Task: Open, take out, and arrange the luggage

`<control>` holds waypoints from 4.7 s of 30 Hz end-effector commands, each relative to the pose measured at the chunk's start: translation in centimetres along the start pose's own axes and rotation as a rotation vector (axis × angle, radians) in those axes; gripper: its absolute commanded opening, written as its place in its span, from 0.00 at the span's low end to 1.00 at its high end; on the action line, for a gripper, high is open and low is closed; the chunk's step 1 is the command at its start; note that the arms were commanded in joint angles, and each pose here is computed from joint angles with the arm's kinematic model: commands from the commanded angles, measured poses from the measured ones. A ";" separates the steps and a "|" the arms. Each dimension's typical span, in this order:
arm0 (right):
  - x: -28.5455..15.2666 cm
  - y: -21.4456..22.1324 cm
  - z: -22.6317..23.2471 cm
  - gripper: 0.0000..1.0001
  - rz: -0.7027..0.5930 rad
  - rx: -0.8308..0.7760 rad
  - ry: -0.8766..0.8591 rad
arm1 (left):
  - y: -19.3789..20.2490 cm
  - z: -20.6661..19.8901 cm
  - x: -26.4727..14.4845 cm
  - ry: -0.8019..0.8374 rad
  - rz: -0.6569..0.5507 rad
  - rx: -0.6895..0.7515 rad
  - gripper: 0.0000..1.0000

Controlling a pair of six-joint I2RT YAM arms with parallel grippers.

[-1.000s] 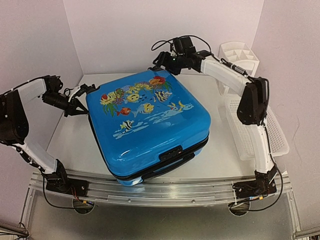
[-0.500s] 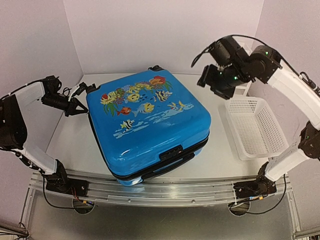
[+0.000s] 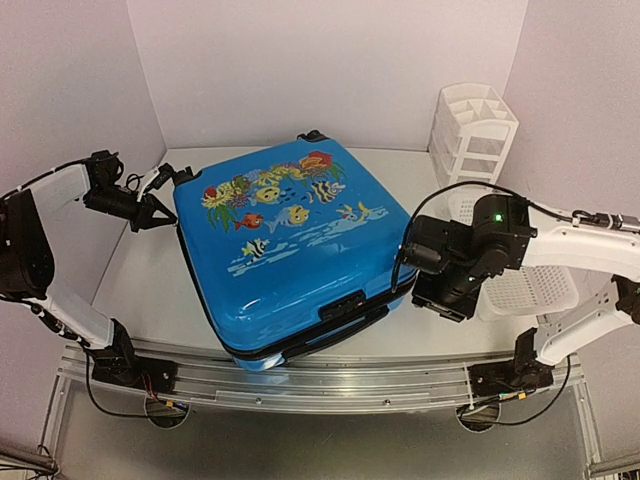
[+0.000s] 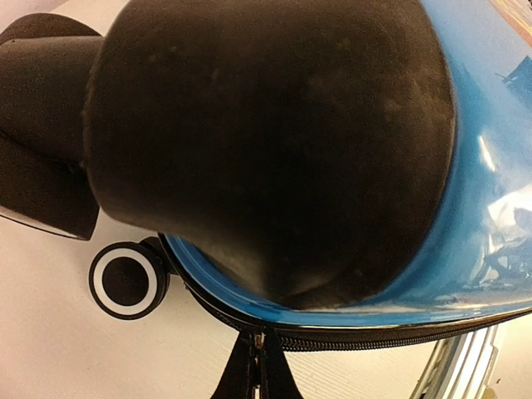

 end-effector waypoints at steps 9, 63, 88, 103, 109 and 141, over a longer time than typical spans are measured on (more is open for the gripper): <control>4.5 1.1 0.2 0.36 -0.014 0.191 -0.094 | -1.5 -0.5 -0.8 -0.007 -0.082 0.035 0.00; 10.1 -16.2 13.1 0.41 0.073 0.137 -0.413 | -2.5 -0.2 1.5 -0.249 -0.331 -0.197 0.00; 17.5 -14.8 10.8 0.00 0.052 0.199 -0.247 | -2.5 1.5 0.2 -0.317 -0.355 -0.178 0.00; 16.8 -17.2 7.5 0.00 0.104 0.037 -0.190 | -2.7 3.7 -0.2 -0.247 -0.308 0.011 0.00; 17.2 -18.1 8.4 0.00 0.139 -0.017 -0.221 | -2.0 3.5 -0.6 -0.160 -0.344 -0.021 0.00; 18.3 -17.9 8.2 0.00 0.197 0.011 -0.228 | -1.8 6.2 -1.2 -0.153 -0.658 -0.426 0.00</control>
Point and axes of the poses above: each gripper's point midway between its finger pads, its own x axis out along the fingers, its own z axis along the line the jaws close on, y = z × x, the point moved 7 cm from there along -x, back along the fingers, and after that the axes turned 4 degrees about x, right-handed, at the moved point
